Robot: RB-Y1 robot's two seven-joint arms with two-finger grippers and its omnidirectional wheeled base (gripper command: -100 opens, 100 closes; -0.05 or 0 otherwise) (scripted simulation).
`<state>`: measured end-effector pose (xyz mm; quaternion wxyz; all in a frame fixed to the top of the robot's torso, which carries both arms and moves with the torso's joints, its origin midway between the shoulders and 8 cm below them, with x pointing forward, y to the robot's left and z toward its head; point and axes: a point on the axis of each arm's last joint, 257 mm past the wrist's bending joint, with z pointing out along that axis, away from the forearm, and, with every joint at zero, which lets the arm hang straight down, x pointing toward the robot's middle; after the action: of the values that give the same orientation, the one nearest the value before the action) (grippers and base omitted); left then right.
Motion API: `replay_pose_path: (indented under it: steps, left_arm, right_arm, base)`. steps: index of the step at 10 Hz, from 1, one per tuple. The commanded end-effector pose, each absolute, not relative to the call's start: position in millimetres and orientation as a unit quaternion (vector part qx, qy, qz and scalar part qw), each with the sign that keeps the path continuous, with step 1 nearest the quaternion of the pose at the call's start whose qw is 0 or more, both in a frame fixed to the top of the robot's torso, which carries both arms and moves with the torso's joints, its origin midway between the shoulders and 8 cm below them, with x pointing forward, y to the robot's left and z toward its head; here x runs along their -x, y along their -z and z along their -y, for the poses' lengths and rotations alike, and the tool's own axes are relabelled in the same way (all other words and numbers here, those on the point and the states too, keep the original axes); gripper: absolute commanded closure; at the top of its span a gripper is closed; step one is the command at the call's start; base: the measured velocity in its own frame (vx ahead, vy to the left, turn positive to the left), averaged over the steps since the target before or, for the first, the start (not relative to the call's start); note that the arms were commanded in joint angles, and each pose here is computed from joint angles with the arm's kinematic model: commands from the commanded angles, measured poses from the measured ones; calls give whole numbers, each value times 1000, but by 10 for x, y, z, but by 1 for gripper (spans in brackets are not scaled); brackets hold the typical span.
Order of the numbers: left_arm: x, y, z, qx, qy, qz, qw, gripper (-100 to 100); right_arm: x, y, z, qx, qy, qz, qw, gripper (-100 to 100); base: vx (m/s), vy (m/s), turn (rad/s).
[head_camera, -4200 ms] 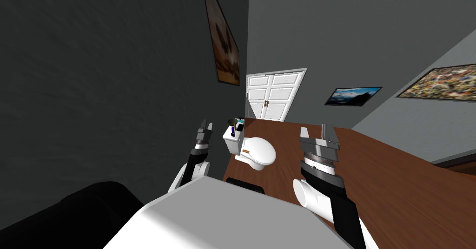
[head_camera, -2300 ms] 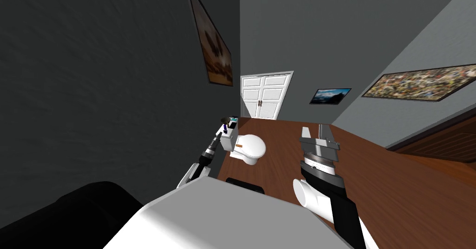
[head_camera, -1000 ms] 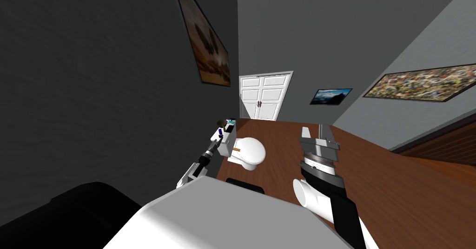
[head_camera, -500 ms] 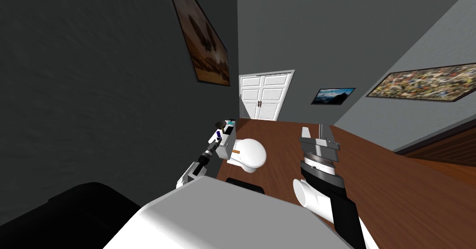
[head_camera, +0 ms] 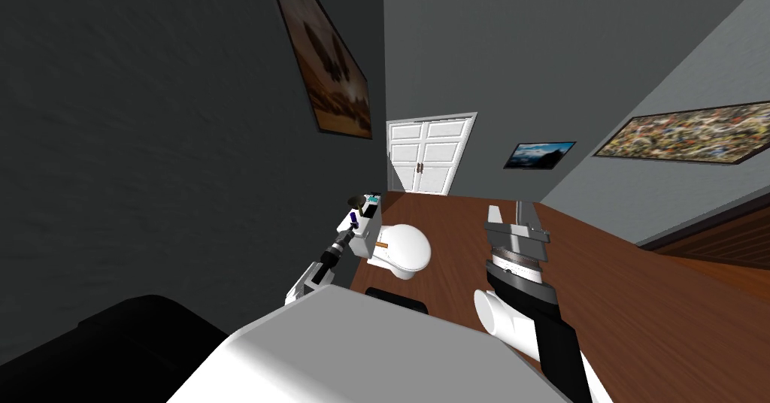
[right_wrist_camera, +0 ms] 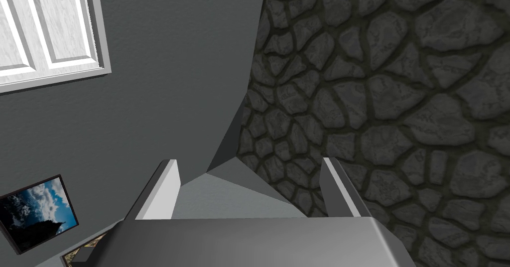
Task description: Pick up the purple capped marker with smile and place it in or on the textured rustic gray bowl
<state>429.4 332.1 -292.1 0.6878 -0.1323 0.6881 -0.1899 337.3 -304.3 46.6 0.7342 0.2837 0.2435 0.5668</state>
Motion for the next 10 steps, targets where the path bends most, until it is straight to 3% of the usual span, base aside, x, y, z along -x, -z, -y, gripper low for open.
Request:
replay_pose_path:
  steps: [1, 3, 10]
  left_arm:
    - [-4294, 2921, -3321, 132, 190, -688, 688, 100]
    - [-4255, 2925, -3474, 128, 172, -698, 683, -100]
    - [-4079, 2932, -4129, 117, 95, -736, 660, -100]
  right_arm:
    - [-3373, -466, 3043, -284, -567, -243, 734, 0]
    - [-3373, -466, 3043, -284, -567, -243, 734, 0]
    - [-3373, -466, 3042, -284, -567, -243, 734, 0]
  base:
    - [0, 0, 0]
    - [11, -22, -9]
    - [36, -89, -10]
